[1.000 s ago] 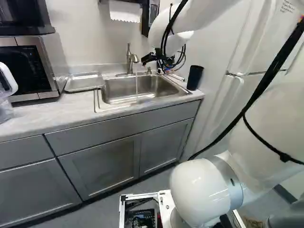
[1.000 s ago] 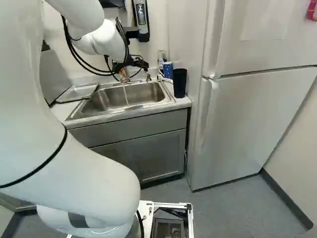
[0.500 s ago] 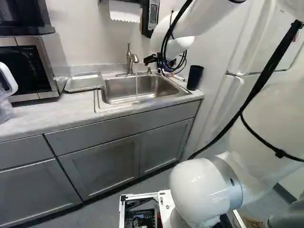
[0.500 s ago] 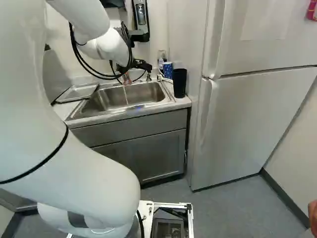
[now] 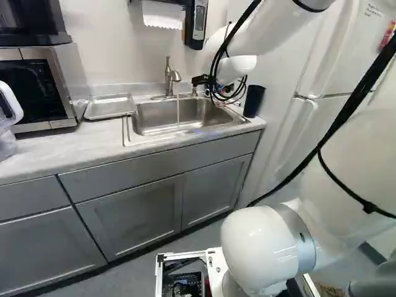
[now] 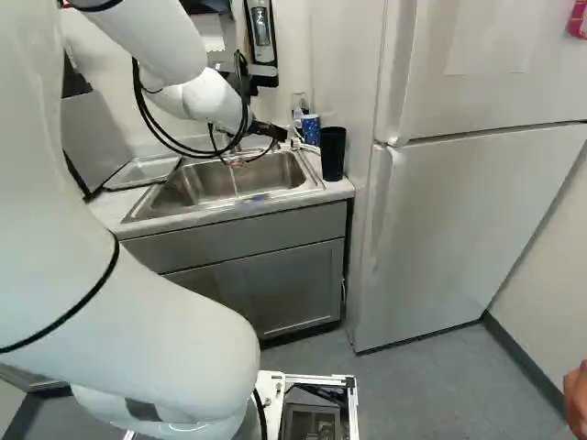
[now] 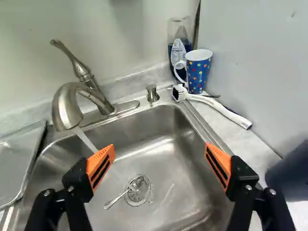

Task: Rinse the cup and place it in the tray

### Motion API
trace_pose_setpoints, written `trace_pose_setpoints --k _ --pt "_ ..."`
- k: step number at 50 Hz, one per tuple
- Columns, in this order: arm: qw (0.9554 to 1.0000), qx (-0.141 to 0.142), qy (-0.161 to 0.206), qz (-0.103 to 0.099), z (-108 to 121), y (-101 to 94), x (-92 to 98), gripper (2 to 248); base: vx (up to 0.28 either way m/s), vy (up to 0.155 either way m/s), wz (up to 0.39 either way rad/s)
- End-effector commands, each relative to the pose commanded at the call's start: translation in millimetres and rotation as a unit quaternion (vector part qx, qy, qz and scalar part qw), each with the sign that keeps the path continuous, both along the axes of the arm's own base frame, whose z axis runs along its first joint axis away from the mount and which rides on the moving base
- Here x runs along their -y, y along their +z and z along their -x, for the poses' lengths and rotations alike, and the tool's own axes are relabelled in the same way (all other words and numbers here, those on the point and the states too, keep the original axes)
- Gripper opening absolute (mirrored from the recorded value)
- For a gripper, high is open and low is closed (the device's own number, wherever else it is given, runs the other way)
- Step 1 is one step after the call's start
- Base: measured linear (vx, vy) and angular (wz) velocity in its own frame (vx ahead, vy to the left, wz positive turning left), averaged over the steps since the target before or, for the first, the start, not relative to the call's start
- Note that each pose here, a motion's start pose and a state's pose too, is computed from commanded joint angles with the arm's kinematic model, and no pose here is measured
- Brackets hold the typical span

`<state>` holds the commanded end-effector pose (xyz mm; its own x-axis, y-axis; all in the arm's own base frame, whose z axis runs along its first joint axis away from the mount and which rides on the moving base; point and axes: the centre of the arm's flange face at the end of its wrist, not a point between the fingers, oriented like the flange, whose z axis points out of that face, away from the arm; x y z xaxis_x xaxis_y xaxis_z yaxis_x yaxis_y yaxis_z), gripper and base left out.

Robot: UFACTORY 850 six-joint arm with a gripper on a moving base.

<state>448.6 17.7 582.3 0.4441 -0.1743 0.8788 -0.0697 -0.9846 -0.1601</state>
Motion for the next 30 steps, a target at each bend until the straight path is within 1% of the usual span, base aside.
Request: trace_pose_setpoints --k 4,15,25,30 --pt "0.9999 0.001 -0.012 -0.009 5 -4.0 4.6 247 0.0 0.0 0.0" --pt "0.9981 0.016 -0.048 -0.034 21 -3.3 19.1 247 0.0 0.0 0.0" --pt "0.9944 0.029 -0.084 -0.056 33 -2.9 33.8 247 0.0 0.0 0.0" --pt "0.9919 0.033 -0.103 -0.068 34 -2.7 41.5 247 0.0 0.0 0.0"
